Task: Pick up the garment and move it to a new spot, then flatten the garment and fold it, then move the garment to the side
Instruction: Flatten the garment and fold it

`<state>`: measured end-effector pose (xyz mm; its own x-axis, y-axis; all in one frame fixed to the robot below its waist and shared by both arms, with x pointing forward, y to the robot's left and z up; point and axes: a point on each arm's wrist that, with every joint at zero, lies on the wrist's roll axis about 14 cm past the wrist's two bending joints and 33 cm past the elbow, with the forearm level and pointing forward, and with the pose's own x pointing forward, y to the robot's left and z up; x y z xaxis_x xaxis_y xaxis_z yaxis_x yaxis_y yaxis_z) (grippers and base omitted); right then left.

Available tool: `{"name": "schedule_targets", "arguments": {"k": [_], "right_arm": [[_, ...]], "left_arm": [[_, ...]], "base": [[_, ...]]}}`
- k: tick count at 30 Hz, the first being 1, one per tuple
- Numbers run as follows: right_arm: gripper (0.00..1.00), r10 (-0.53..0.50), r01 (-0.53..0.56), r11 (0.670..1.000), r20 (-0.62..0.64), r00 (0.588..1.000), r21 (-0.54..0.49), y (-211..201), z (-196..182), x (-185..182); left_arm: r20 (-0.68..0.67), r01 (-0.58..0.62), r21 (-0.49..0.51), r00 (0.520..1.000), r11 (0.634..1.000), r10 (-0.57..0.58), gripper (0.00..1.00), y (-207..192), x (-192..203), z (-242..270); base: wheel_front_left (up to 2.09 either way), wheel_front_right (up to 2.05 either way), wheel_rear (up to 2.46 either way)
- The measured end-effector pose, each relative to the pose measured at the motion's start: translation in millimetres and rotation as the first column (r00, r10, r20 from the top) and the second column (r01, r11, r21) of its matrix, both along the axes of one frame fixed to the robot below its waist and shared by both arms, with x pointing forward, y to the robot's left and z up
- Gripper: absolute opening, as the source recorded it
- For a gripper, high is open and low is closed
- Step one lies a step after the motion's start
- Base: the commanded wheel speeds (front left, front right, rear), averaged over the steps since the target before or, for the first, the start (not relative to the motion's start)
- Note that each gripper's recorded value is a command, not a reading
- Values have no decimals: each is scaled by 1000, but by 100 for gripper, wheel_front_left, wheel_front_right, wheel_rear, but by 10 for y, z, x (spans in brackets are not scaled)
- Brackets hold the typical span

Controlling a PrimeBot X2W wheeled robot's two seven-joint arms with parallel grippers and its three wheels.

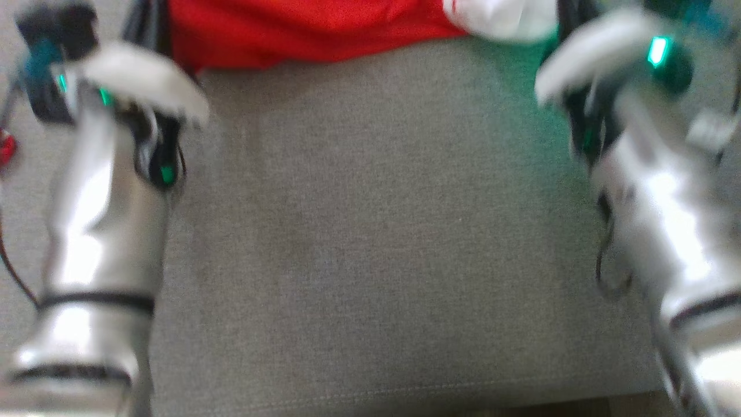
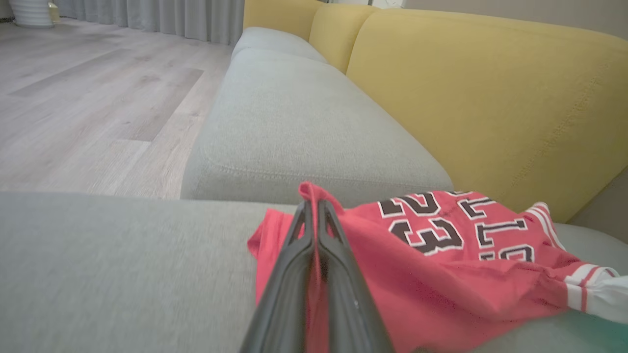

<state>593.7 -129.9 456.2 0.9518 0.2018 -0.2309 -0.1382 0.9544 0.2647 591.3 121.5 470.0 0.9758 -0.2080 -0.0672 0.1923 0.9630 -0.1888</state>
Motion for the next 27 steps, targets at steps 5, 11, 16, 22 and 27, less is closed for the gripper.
{"name": "schedule_targets", "arguments": {"k": [5,11,16,22,27], "right_arm": [[0,-11,14,999,-60,998,51,-63,-386,-654],[0,-40,48,992,-67,997,117,-204,-488,-1336],[0,-75,92,983,-109,991,157,-335,-515,-1870],[0,-90,120,981,-189,978,154,-352,-467,-2511],[0,-86,121,985,-256,963,123,-354,-350,-2927]], "left_arm": [[-29,-16,-47,999,999,14,0,43,-576,-188],[-7,-25,-67,1000,997,24,0,111,-1192,-145],[45,-13,-58,999,998,16,0,149,-1588,15],[-16,-28,-53,999,998,27,0,192,-2134,-131],[-48,-56,-64,997,996,53,0,233,-2372,-118]], "base": [[0,0,0],[0,0,0],[0,0,0],[0,0,0],[0,0,0]]}}
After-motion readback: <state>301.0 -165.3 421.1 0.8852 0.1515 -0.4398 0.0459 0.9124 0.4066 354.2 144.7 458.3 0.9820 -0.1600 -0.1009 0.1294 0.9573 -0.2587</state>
